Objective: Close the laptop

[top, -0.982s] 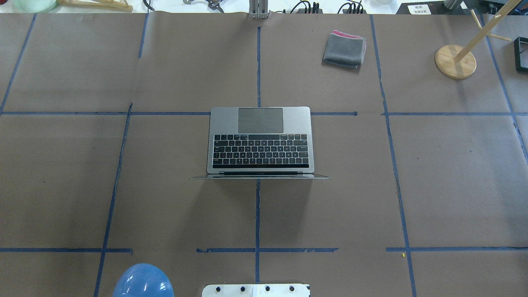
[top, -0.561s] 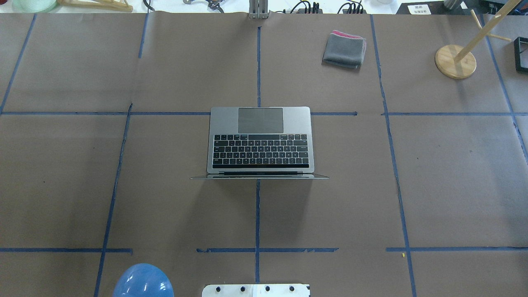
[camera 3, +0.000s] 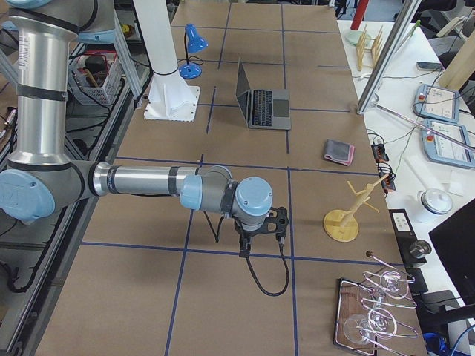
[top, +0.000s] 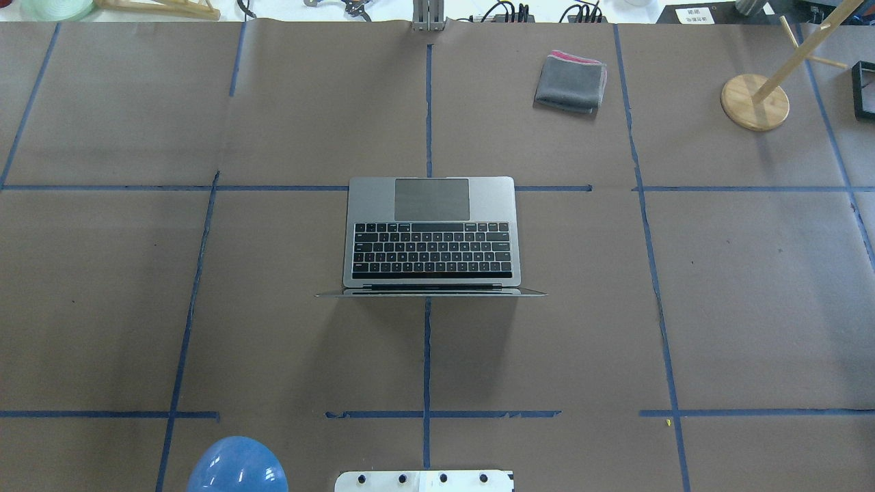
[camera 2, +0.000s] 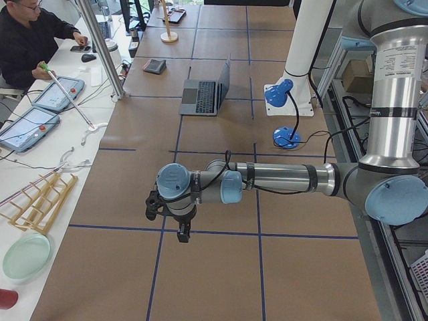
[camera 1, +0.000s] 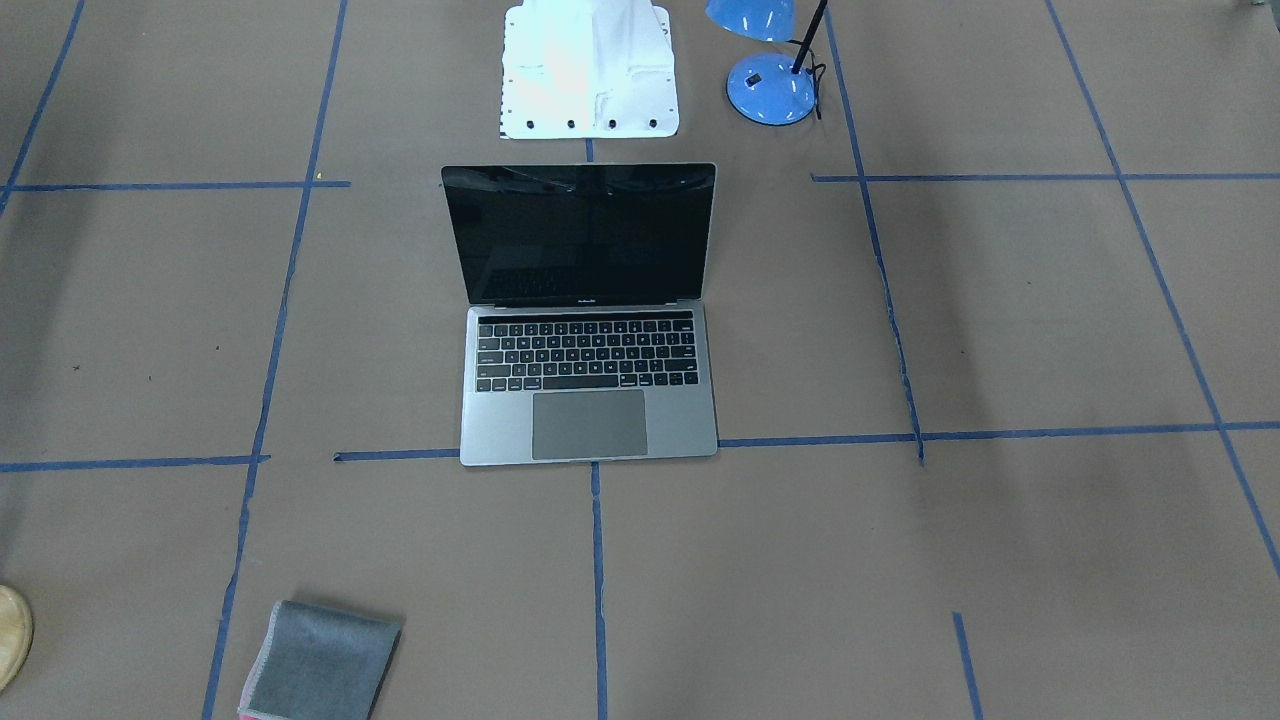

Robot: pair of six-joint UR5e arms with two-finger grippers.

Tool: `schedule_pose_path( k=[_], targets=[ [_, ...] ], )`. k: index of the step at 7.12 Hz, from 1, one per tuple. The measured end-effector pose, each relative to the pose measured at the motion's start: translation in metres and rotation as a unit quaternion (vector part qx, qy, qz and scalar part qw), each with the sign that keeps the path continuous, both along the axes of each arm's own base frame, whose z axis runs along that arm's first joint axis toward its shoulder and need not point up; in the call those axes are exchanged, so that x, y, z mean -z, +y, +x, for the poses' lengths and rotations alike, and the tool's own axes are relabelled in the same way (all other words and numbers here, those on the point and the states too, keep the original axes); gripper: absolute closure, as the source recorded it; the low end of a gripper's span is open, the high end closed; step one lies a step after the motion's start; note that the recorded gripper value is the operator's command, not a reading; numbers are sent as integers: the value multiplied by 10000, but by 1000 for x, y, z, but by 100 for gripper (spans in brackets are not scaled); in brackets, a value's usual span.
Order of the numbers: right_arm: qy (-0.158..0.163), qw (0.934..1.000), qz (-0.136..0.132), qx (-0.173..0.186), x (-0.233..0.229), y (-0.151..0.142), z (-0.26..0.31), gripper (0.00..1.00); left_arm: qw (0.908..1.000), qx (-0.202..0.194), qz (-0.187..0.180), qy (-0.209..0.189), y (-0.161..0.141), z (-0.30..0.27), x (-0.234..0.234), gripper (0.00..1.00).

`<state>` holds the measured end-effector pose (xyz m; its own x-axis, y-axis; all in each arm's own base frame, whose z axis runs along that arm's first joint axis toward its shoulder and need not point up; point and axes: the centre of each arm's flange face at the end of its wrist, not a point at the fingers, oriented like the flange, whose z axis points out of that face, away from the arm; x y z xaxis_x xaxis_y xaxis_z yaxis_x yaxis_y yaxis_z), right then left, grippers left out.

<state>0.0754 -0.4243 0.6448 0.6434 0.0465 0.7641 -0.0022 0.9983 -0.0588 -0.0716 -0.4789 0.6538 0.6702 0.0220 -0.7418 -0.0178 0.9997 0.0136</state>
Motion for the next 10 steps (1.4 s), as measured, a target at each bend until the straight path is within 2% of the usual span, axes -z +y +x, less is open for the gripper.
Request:
schedule_pose_path(
  k=[3,6,8,10],
  targets=[
    [-10,10000,29,-3,2,-1,0,0,10000,-5,16,0,0,0,1,0],
    [5,9997,242,3,23,-3,0,0,9999,5,125,11,-3,0,13,0],
    [15,9995,330,3,32,-8,0,0,9994,13,354,18,-10,1,38,0],
    [-18,9989,461,-8,45,-22,1,0,9978,248,620,37,-12,4,98,0]
  ],
)
